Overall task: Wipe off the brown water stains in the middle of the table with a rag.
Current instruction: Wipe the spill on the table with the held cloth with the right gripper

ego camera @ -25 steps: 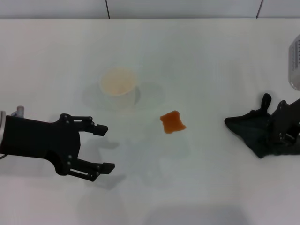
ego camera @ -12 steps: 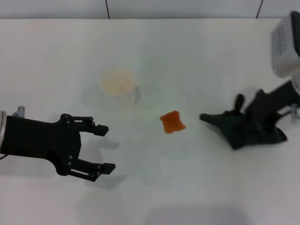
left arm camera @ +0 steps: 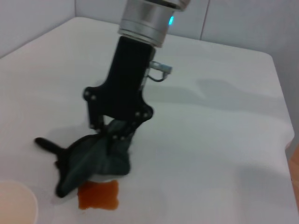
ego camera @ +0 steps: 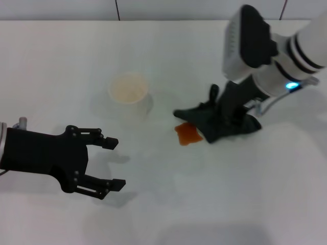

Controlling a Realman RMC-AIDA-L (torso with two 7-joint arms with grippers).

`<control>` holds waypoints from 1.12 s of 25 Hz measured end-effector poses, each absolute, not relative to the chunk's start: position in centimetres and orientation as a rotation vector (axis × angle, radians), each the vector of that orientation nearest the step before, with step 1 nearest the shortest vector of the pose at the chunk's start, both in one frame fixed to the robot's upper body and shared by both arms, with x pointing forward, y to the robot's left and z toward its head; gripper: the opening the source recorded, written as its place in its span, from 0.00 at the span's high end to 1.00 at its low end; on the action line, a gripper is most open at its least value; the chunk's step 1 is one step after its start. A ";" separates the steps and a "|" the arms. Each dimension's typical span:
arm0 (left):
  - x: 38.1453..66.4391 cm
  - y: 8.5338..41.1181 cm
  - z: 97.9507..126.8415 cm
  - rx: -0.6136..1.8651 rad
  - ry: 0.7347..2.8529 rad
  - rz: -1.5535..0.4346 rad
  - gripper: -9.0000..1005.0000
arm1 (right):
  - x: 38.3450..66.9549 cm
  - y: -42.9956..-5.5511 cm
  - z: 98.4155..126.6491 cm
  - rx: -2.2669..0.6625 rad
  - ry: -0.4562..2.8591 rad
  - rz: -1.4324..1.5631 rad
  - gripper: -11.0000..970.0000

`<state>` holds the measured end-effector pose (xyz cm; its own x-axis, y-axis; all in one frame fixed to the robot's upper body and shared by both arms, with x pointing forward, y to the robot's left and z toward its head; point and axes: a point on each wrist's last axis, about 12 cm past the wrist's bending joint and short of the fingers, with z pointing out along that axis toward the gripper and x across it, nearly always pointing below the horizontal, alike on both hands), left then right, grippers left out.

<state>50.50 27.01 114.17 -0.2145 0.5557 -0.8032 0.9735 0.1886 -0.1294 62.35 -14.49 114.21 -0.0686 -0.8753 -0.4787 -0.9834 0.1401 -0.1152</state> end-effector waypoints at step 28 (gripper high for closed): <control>50.2 28.3 114.1 1.401 1.834 -0.837 0.11 | 60.7 -12.6 112.2 -1.883 1.918 0.340 0.89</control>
